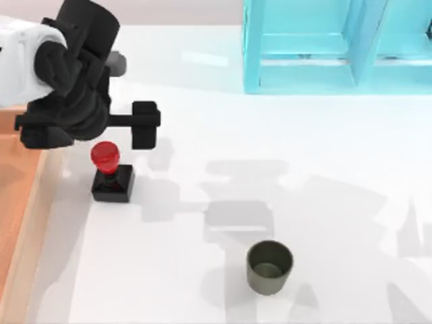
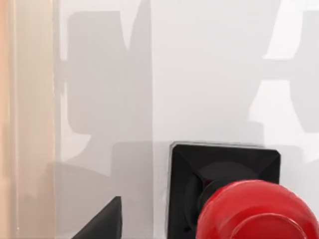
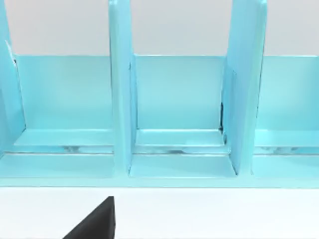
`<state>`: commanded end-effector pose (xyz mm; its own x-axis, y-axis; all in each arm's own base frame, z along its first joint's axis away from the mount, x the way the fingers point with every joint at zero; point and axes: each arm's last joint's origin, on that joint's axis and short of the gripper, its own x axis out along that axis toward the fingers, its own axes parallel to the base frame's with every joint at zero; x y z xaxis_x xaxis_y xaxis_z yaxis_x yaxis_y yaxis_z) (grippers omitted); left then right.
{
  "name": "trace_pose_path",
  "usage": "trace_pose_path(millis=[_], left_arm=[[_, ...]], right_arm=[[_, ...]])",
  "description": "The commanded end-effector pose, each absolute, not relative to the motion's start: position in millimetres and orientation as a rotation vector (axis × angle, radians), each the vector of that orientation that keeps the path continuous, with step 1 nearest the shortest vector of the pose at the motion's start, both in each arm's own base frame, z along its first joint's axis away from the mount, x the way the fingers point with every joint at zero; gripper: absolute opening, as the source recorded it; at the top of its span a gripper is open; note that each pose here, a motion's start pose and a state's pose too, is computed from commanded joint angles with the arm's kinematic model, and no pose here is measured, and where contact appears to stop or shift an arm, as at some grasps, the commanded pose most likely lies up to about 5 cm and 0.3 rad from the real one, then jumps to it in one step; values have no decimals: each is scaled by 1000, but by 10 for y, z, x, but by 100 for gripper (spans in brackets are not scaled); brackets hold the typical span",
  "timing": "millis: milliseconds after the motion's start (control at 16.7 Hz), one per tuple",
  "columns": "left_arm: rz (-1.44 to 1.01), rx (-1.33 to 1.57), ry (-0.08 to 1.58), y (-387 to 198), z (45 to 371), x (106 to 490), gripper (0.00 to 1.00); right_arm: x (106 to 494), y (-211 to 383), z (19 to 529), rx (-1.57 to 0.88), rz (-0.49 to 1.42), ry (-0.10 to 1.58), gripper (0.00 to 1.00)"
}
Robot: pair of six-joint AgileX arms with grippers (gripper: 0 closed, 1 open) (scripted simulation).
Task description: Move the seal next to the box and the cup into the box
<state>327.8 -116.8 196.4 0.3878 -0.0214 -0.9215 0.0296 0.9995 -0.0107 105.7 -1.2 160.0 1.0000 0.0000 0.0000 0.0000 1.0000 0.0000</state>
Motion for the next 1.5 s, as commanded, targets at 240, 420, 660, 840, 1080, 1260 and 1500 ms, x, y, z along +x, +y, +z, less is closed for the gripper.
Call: trace_pose_path(millis=[240, 420, 660, 840, 1080, 1260, 1500], left_arm=[[-35, 11, 1174, -1191, 2056, 3294, 100], [-33, 8, 1174, -1204, 2359, 3341, 100], [-32, 13, 1183, -1191, 2806, 3307, 100], [-34, 9, 1172, -1175, 2966, 3275, 100], [-33, 8, 1176, -1180, 2949, 3287, 100], [-49, -2, 1226, -1455, 2880, 3312, 100], [-69, -24, 1370, -2343, 2635, 3131, 100]], right_arm=[[1057, -12, 1600, 0, 0, 0, 100], [1057, -12, 1600, 0, 0, 0, 100], [1057, -12, 1600, 0, 0, 0, 100], [1057, -12, 1600, 0, 0, 0, 100], [1057, -12, 1600, 0, 0, 0, 100], [1057, -12, 1600, 0, 0, 0, 100], [1057, -12, 1600, 0, 0, 0, 100]])
